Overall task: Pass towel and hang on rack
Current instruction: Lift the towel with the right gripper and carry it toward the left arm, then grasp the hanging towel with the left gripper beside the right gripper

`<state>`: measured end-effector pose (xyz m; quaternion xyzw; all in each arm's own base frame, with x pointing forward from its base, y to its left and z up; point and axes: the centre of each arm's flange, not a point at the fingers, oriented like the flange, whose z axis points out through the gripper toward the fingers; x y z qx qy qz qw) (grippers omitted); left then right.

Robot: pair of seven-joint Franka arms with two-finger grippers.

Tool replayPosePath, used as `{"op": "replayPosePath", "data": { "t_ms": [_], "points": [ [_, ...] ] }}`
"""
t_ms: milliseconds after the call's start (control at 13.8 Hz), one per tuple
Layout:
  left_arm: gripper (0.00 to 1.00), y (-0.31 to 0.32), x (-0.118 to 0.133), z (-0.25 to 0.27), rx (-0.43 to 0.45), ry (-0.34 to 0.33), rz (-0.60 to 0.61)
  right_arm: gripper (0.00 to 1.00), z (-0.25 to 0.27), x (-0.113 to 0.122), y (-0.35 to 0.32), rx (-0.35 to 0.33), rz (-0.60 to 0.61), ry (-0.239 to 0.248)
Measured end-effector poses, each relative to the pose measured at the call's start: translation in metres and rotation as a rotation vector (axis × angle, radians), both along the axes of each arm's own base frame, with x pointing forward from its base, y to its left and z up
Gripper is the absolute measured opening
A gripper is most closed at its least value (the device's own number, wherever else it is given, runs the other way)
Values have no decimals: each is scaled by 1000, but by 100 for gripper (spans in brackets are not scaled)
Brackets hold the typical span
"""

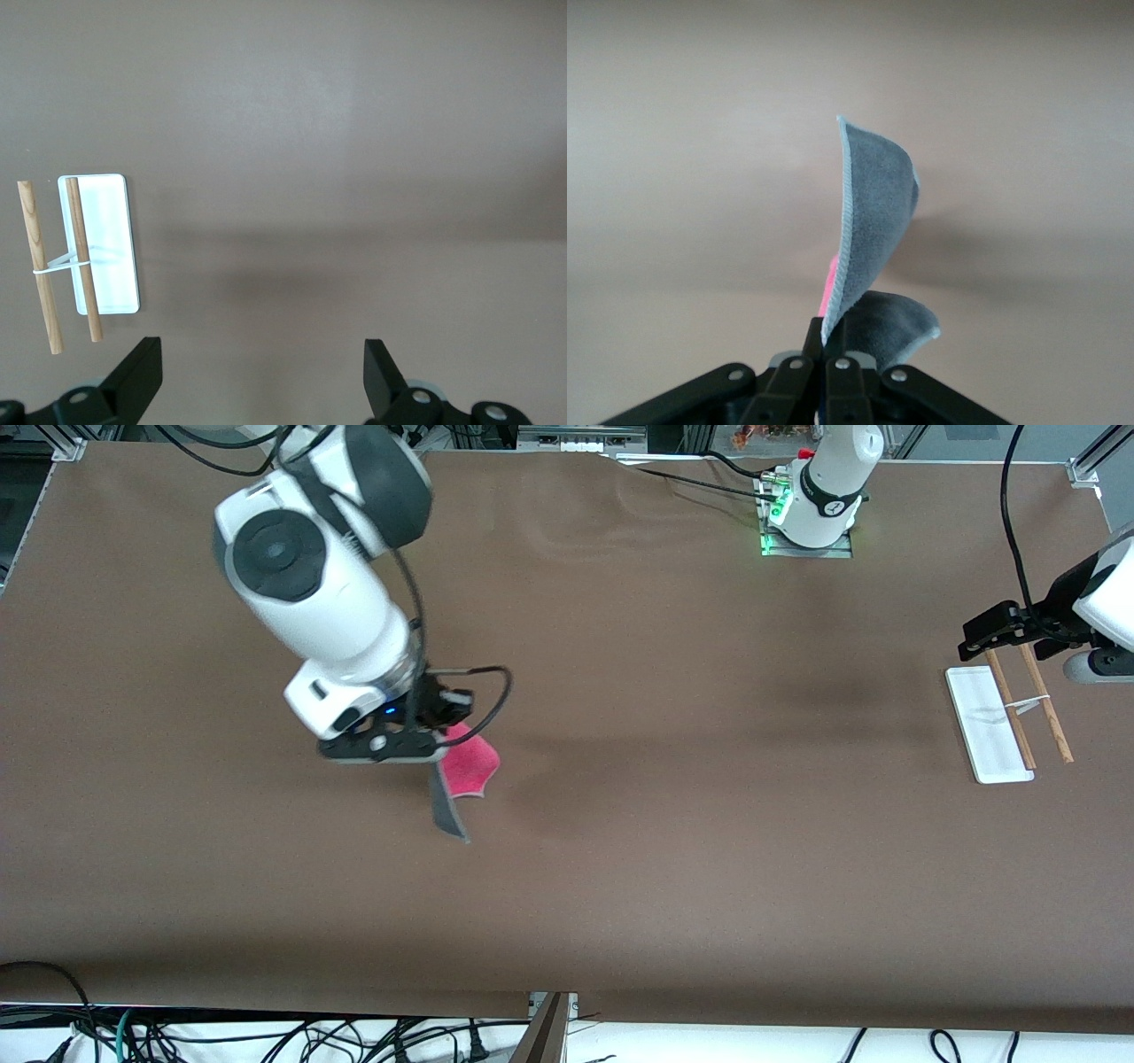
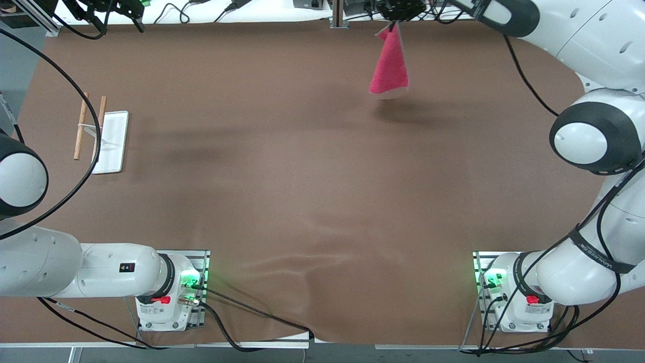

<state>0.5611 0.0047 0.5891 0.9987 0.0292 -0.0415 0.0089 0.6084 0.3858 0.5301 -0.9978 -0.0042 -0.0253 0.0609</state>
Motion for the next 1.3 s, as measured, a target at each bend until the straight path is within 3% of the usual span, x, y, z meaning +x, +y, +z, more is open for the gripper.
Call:
{"op": "replayPosePath", "data": {
  "t_ms": [289,506,723,940,1302],
  "points": [
    [100,-4,12,-24,-1,40,-7,2,10,-49,88,88,74,-84],
    [100,-1,12,-24,-1,42,-3,2,4,-93,143,110,158,-89],
    [100,10,16,-43,-8,90,-31,2,4,-126,176,124,218,-96],
    [100,15,17,-65,-34,127,-132,2,0,-144,198,149,254,-110],
    [100,-17,14,-133,-230,38,-263,2,-17,-157,224,191,283,-128]
  ]
}}
